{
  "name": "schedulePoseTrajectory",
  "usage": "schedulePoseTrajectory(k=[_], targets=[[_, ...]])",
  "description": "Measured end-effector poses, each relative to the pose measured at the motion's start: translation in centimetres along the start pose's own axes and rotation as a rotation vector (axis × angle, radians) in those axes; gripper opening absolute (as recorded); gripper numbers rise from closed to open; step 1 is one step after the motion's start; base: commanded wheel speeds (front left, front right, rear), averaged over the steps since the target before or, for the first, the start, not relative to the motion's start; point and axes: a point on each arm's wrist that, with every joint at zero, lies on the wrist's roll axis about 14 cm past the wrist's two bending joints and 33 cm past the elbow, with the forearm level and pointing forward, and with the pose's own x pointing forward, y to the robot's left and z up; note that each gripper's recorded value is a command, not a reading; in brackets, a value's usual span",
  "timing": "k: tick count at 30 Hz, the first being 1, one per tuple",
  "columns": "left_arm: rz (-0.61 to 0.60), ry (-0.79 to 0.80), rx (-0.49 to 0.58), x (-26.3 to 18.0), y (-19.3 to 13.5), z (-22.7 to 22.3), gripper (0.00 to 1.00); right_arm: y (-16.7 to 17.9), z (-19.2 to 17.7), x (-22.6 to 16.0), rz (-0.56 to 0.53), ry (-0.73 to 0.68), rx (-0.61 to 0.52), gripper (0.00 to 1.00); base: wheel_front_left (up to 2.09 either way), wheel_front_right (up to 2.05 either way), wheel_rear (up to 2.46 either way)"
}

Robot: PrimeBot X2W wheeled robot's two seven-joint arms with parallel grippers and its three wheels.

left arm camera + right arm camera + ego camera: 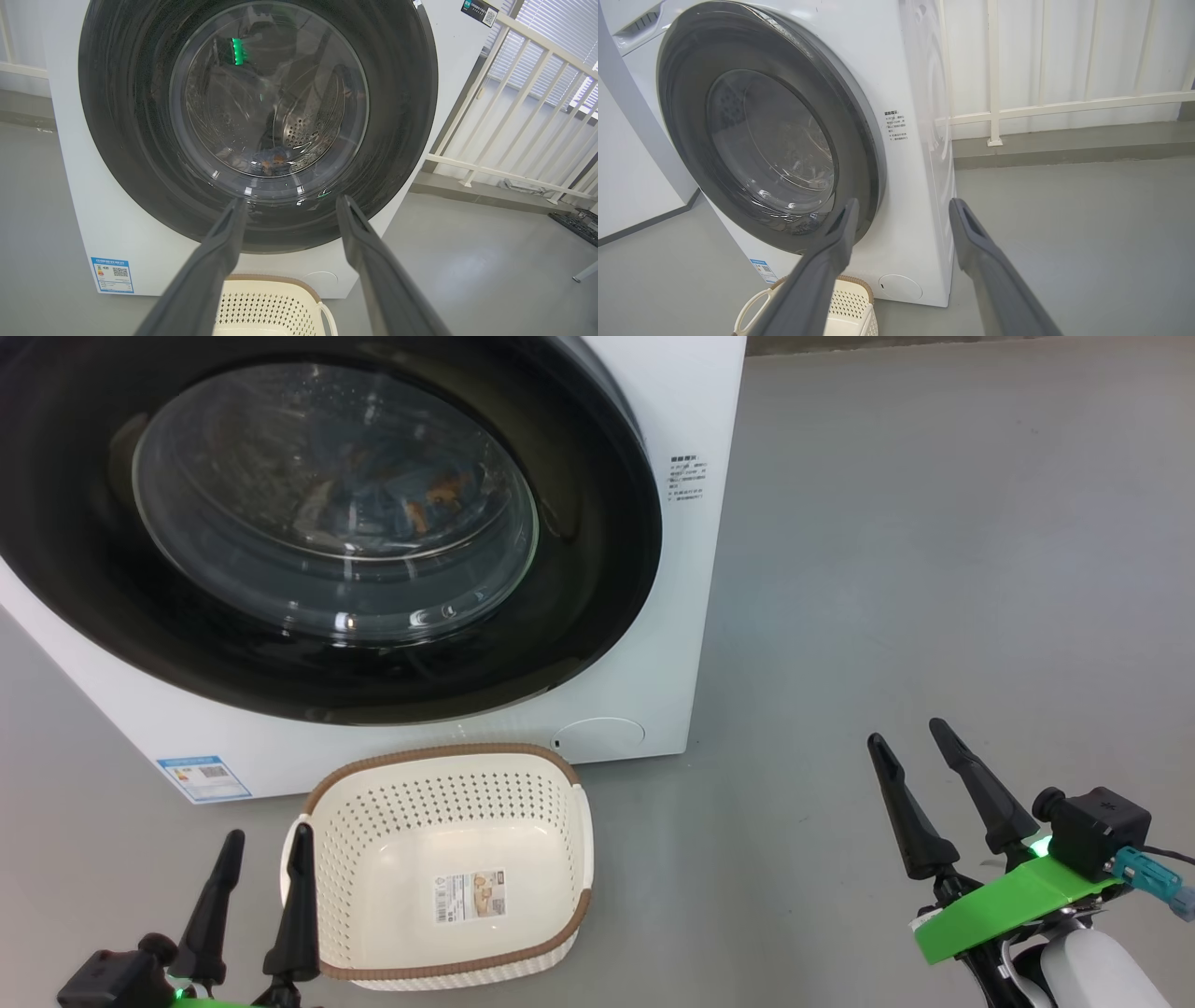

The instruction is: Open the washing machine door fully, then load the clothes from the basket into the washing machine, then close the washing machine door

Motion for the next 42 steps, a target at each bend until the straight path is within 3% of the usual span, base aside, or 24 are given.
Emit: schedulePoseTrajectory(k=[24, 25, 31, 42], targets=[[0.003, 0.002, -0.002, 0.2, 0.1, -0.1, 1.00, 0.0, -0.6, 0.2, -0.005, 0.013, 0.009, 1.00, 0.00, 0.00, 0.00], [0.004, 0.008, -0.004, 0.1, 0.1, -0.3, 0.00, 0.0, -0.8, 0.2, -0.006, 0.019, 0.011, 0.00, 0.00, 0.00, 0.00], [0.043, 0.096, -0.046, -1.2, 0.3, -3.3, 0.00, -0.3, -4.4, -1.7, -0.048, 0.123, 0.052, 0.00, 0.00, 0.00, 0.00], [0.085, 0.101, -0.129, -1.3, 1.0, -3.4, 0.00, -0.6, -4.7, -1.8, -0.082, 0.131, 0.147, 0.00, 0.00, 0.00, 0.00]])
